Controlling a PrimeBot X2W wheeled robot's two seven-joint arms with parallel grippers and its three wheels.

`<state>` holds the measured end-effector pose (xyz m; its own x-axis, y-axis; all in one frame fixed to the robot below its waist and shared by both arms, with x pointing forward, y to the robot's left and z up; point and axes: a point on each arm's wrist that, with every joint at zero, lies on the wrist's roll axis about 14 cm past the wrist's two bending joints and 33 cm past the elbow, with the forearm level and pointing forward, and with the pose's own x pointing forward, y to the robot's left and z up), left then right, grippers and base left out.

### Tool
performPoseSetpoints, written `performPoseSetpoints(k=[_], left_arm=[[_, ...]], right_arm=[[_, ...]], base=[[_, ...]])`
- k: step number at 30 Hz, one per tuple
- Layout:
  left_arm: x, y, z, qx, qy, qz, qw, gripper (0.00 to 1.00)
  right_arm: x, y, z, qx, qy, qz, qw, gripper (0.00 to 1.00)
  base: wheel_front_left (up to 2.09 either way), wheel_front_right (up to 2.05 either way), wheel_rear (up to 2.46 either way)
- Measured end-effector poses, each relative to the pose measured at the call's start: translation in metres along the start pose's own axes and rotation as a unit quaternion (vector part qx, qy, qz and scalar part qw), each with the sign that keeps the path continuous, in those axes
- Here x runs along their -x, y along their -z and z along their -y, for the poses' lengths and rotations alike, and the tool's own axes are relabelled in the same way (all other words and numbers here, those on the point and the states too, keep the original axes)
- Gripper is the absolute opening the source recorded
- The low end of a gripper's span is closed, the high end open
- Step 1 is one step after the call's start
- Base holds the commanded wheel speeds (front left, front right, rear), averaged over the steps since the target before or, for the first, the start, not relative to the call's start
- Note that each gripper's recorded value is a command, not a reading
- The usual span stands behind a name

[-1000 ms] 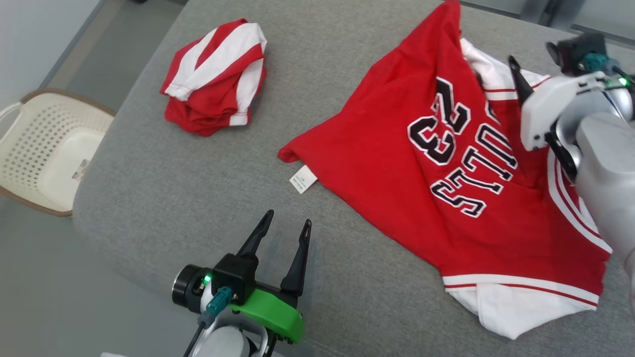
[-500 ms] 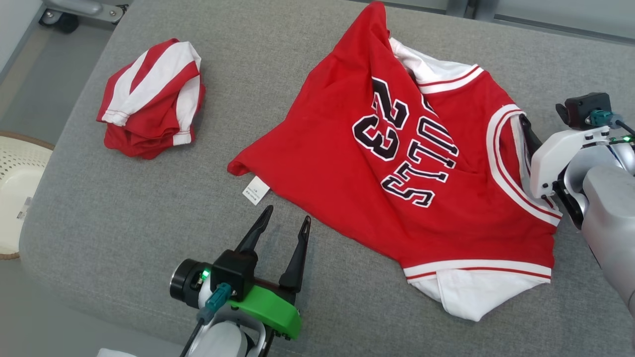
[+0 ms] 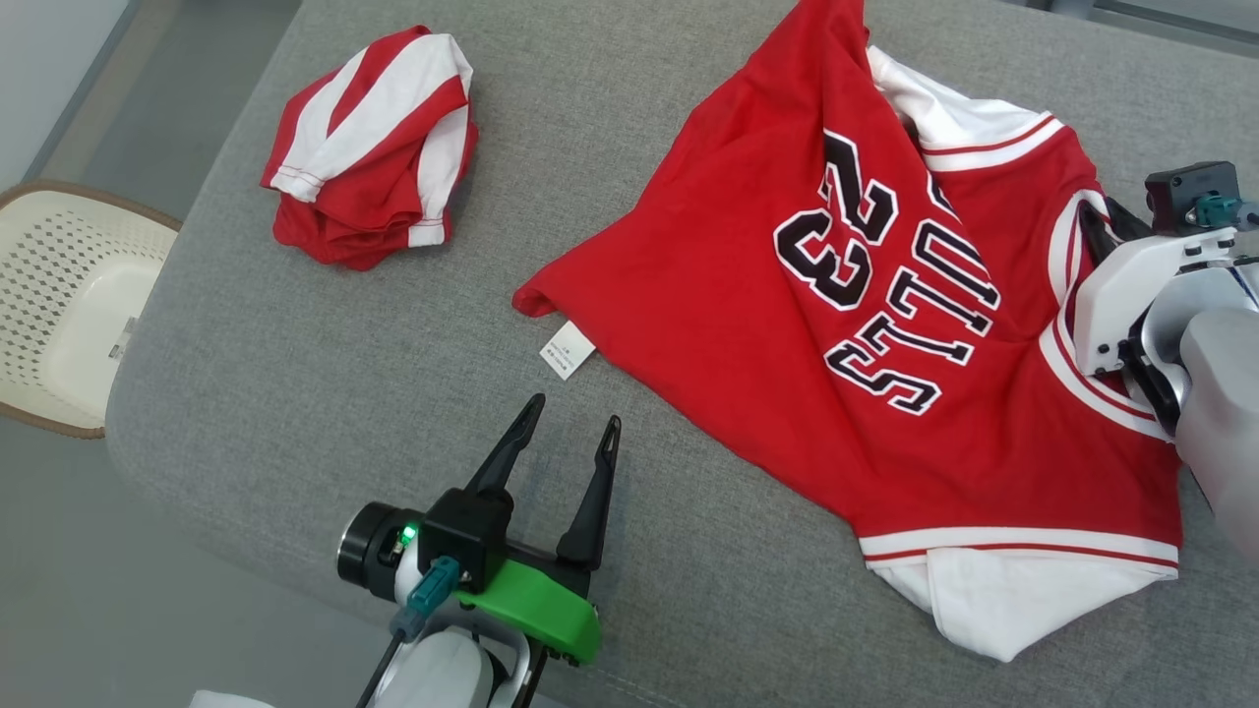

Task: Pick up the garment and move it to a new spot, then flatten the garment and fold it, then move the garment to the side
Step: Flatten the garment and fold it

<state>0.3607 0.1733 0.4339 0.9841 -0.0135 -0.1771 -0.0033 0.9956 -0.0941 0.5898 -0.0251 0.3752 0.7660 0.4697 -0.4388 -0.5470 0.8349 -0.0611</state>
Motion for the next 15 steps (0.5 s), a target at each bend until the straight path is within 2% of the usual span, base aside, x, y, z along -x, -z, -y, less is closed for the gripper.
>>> performPoseSetpoints(k=[5,12,15], left_arm=[[0.001,0.0,-0.003,-0.001,-0.006,0.0,1.0,1.0],[0.0,-0.003,0.002,-0.002,0.004,0.005,1.0,1.0],[-0.001,-0.003,0.005,-0.005,0.01,0.004,1.0,1.0]], right_arm=[[0.0,-0.006,0.018,0.023,0.014,0.005,1.0,0.0],[0.022,-0.039,0.103,0.062,0.101,0.037,0.992,0.0],[0.031,-0.046,0.126,0.068,0.128,0.044,0.988,0.0]], base=[[0.0,0.0,0.0],[0.0,0.0,0.0],[0.0,0.0,0.0]])
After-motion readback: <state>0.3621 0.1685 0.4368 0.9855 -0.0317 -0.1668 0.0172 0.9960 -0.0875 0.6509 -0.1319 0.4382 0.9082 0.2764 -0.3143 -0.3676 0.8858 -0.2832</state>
